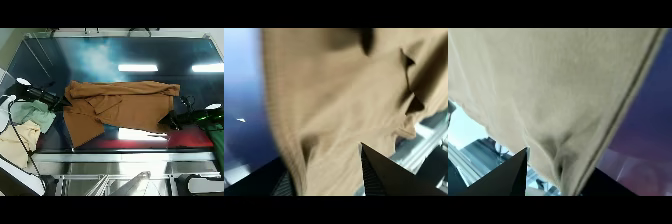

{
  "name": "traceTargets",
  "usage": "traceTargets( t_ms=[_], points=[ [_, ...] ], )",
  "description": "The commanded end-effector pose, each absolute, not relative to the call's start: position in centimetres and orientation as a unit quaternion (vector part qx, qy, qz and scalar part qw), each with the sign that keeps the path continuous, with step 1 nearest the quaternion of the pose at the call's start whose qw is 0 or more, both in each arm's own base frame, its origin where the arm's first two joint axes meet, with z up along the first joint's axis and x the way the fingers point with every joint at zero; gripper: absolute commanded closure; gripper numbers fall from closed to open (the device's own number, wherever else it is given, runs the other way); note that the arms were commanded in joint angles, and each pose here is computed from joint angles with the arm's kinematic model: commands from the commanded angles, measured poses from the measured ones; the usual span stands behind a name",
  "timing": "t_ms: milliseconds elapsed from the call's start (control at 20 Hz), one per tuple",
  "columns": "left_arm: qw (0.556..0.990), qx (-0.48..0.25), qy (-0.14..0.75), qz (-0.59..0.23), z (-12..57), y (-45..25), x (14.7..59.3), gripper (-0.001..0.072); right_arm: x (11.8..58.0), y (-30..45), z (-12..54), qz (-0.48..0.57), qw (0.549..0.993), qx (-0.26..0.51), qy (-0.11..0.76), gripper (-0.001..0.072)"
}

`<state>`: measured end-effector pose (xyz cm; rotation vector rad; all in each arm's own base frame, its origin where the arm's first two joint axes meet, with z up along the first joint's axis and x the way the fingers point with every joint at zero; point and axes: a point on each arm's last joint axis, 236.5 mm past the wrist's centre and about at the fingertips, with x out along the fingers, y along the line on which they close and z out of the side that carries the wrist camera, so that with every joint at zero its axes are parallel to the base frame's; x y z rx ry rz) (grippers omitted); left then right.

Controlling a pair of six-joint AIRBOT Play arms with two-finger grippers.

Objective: Fold the shirts.

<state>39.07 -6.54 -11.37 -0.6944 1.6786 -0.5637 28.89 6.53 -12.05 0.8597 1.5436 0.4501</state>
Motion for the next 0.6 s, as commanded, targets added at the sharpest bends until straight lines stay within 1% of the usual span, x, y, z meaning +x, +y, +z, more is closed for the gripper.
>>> traceTargets(
  t_ms=[0,200,250,300,350,400,450,500,550],
  points=[
    [0.560,-0.281,0.738,-0.252,-12.5,-7.9,37.1,0.0283,27.2,6.1,-12.3,0.202,0.598,0.351,0.692,0.0380],
    [0.564,-0.293,0.733,-0.243,-12.5,-6.7,37.3,0.0284,26.5,5.6,-11.7,0.205,0.584,0.370,0.693,0.0380],
    [0.564,-0.296,0.732,-0.242,-12.4,-6.5,37.4,0.0333,26.5,5.3,-11.6,0.203,0.583,0.376,0.691,0.0380],
    [0.564,-0.296,0.732,-0.242,-12.4,-6.5,37.4,0.0561,26.6,5.0,-11.6,0.200,0.583,0.380,0.689,0.0380],
    [0.565,-0.296,0.731,-0.242,-12.4,-6.5,37.4,0.0697,26.5,4.7,-11.5,0.198,0.583,0.385,0.688,0.0383],
    [0.566,-0.296,0.730,-0.242,-12.5,-6.5,37.5,0.0698,26.5,4.6,-11.5,0.199,0.583,0.387,0.687,0.0387],
    [0.568,-0.297,0.729,-0.241,-12.5,-6.5,37.6,0.0697,26.4,4.5,-11.4,0.199,0.583,0.388,0.686,0.0483],
    [0.569,-0.297,0.728,-0.240,-12.5,-6.5,37.7,0.0697,26.4,4.5,-11.4,0.203,0.583,0.386,0.685,0.0596],
    [0.571,-0.299,0.726,-0.240,-12.5,-6.5,37.8,0.0696,26.5,4.6,-11.2,0.204,0.583,0.388,0.684,0.0626]
  ],
)
